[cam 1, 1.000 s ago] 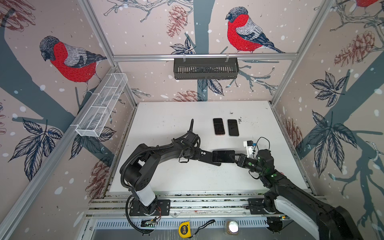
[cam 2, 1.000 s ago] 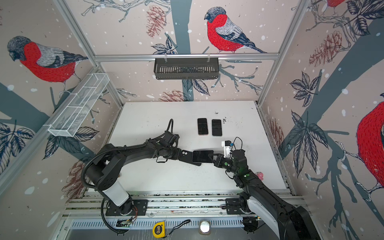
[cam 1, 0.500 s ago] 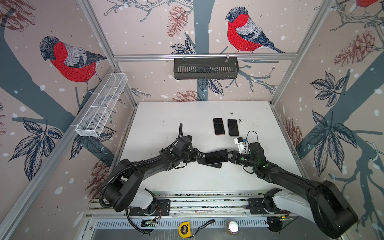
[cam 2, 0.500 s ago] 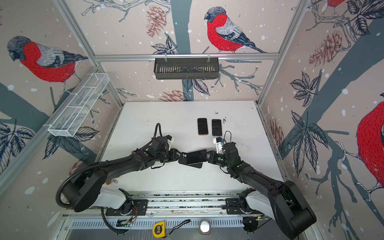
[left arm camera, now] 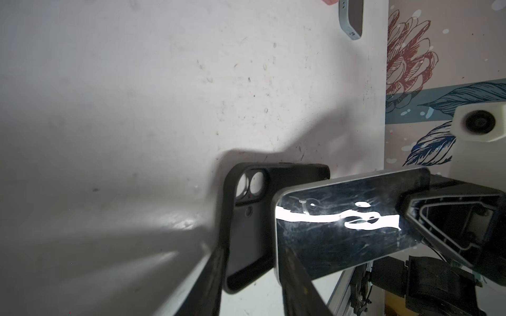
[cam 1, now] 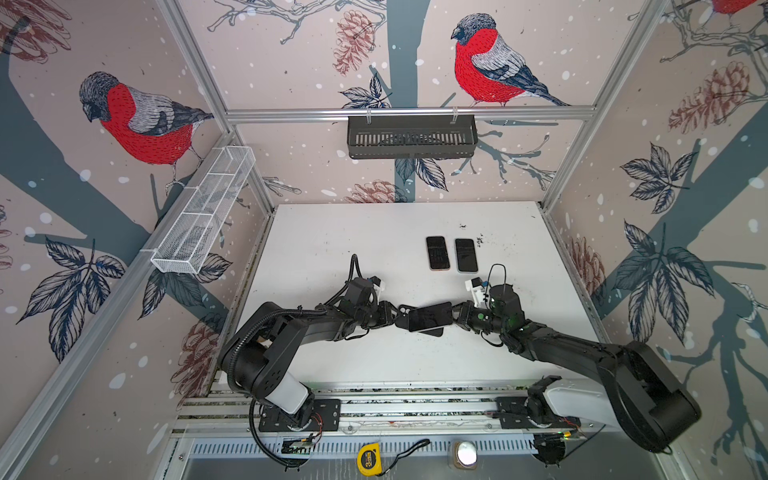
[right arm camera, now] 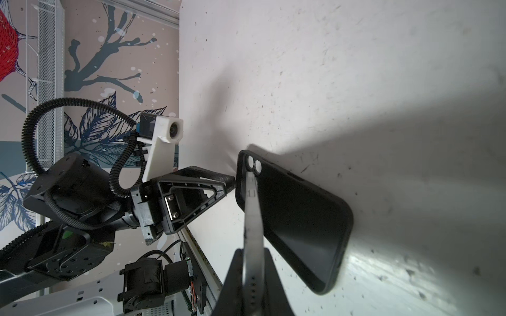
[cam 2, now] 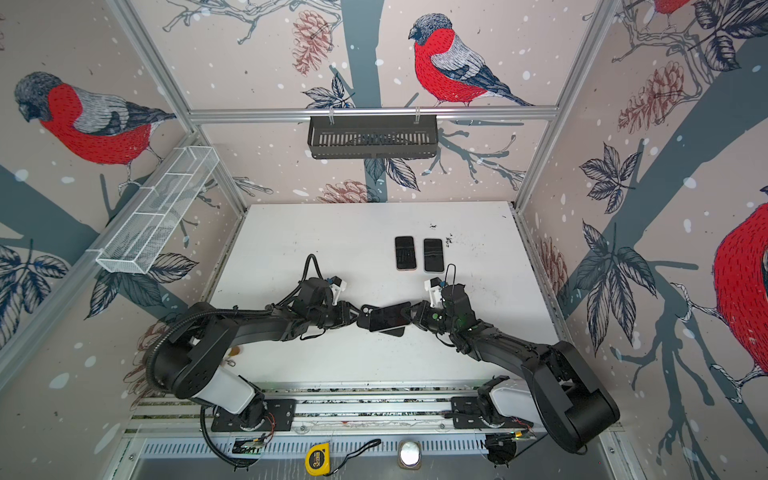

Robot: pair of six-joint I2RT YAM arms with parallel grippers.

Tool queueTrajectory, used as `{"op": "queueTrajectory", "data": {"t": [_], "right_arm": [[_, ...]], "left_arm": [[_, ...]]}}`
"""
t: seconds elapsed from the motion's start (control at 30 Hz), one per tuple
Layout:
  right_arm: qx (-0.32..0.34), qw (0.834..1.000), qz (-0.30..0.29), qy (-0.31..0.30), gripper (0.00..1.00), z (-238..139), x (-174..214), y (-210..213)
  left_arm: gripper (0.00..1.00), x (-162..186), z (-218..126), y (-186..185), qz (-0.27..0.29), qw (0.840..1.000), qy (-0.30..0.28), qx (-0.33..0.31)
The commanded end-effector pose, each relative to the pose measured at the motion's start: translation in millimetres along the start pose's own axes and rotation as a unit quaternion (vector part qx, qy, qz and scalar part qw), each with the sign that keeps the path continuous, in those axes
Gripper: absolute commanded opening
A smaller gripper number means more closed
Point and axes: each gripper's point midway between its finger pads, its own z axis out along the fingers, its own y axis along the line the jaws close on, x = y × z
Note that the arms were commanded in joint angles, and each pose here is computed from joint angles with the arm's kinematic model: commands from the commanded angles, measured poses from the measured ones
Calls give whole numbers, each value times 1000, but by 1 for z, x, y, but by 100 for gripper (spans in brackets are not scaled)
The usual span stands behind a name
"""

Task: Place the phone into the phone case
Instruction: 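Press the phone's end into the black case with the right gripper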

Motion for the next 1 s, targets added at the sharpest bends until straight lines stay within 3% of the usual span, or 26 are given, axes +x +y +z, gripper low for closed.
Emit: {"op": "queueTrajectory", "data": {"t": [0.0, 0.5, 0.97], "right_arm": [[18, 1000, 16, -8, 3, 4, -4, -8], [26, 999, 18, -21, 2, 5, -18, -9], [16, 1000, 21, 6, 1, 12, -9, -9]], "left_arm": [[37, -5, 1, -12, 7, 999, -10, 36], [37, 2, 3, -15, 1, 999, -4, 52], [36, 12, 18, -24, 13, 998, 19, 57]]}}
